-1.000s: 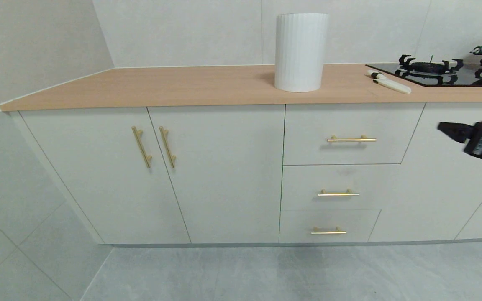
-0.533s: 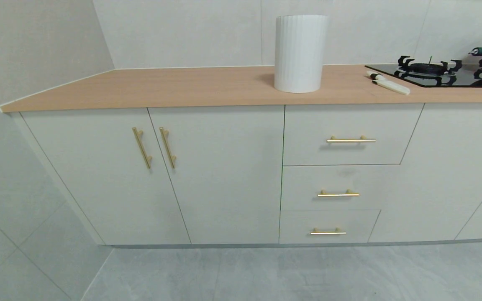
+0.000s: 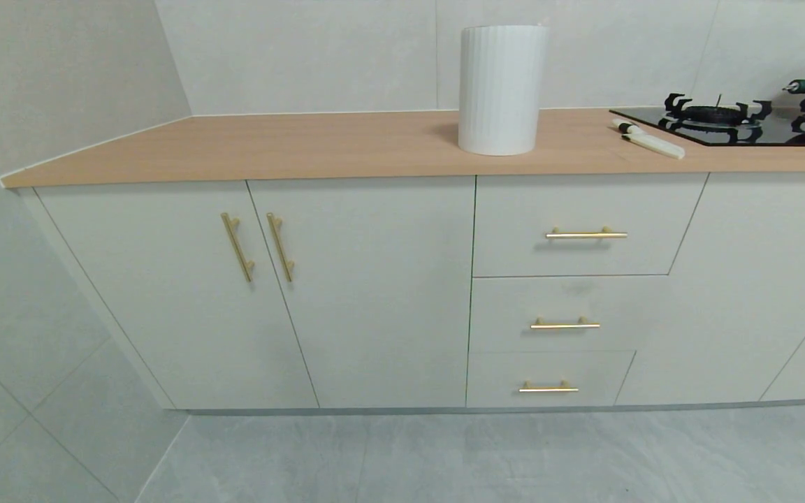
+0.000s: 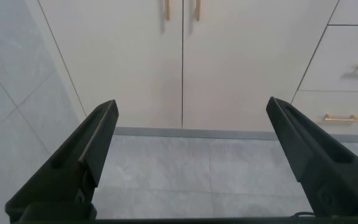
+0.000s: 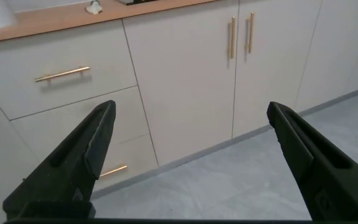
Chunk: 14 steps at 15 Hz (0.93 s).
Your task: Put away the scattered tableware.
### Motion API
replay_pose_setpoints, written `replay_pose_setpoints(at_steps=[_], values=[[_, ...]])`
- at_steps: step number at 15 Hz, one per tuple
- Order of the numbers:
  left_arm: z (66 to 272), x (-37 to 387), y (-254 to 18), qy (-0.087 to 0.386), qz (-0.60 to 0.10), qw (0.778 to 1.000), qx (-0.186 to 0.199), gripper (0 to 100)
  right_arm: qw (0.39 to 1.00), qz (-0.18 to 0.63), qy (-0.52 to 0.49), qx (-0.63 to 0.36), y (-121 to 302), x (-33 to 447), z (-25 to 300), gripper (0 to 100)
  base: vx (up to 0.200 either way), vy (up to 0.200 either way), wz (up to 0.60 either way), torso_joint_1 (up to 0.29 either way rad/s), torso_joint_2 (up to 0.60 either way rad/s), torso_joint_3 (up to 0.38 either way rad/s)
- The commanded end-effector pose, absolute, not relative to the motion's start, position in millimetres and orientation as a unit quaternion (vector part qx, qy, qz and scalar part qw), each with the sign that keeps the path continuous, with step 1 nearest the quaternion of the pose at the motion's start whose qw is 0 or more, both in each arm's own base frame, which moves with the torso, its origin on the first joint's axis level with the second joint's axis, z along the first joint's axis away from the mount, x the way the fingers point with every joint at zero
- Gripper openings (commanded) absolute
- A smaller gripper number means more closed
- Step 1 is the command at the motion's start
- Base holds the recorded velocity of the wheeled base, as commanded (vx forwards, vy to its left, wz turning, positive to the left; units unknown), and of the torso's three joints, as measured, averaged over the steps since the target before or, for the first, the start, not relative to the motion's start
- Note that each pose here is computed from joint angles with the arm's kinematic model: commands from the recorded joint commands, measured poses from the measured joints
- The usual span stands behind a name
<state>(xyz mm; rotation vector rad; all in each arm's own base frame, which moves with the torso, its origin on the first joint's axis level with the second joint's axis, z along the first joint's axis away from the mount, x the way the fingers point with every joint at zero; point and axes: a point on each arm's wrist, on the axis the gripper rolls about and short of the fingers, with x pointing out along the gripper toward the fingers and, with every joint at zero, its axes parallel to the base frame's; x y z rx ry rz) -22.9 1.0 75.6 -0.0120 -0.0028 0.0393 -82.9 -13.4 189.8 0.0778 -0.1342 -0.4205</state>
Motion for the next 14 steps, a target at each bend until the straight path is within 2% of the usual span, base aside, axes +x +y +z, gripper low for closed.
replay_pose_setpoints(at_steps=[1, 4, 7, 12, 14], values=[[75.6, -22.8, 1.0, -0.001, 0.02, 1.0, -0.006, 100, 0.977, -0.204, -0.052, 0.03, -9.4, -78.7, 156.6, 100, 0.0, 0.0, 0.0, 0.0, 0.0, 0.0], [75.6, -22.8, 1.0, -0.001, 0.02, 1.0, -0.006, 100, 0.978, -0.197, -0.036, 0.052, -9.0, -49.2, 122.2, 100, 0.0, 0.0, 0.0, 0.0, 0.0, 0.0], [75.6, -22.8, 1.0, -0.001, 0.02, 1.0, -0.006, 100, 0.993, -0.095, -0.07, 0.029, -4.5, -24.2, 89.4, 100, 0.0, 0.0, 0.0, 0.0, 0.0, 0.0], [75.6, -22.8, 1.0, -0.001, 0.02, 1.0, -0.006, 100, 1.0, -0.015, 0.005, 0.001, -0.8, -22.9, 75.1, 100, 0.0, 0.0, 0.0, 0.0, 0.0, 0.0], [75.6, -22.8, 1.0, -0.001, 0.02, 1.0, -0.006, 100, 1.0, -0.012, -0.001, 0.002, -0.7, -22.9, 75.9, 100, 0.0, 0.0, 0.0, 0.0, 0.0, 0.0]])
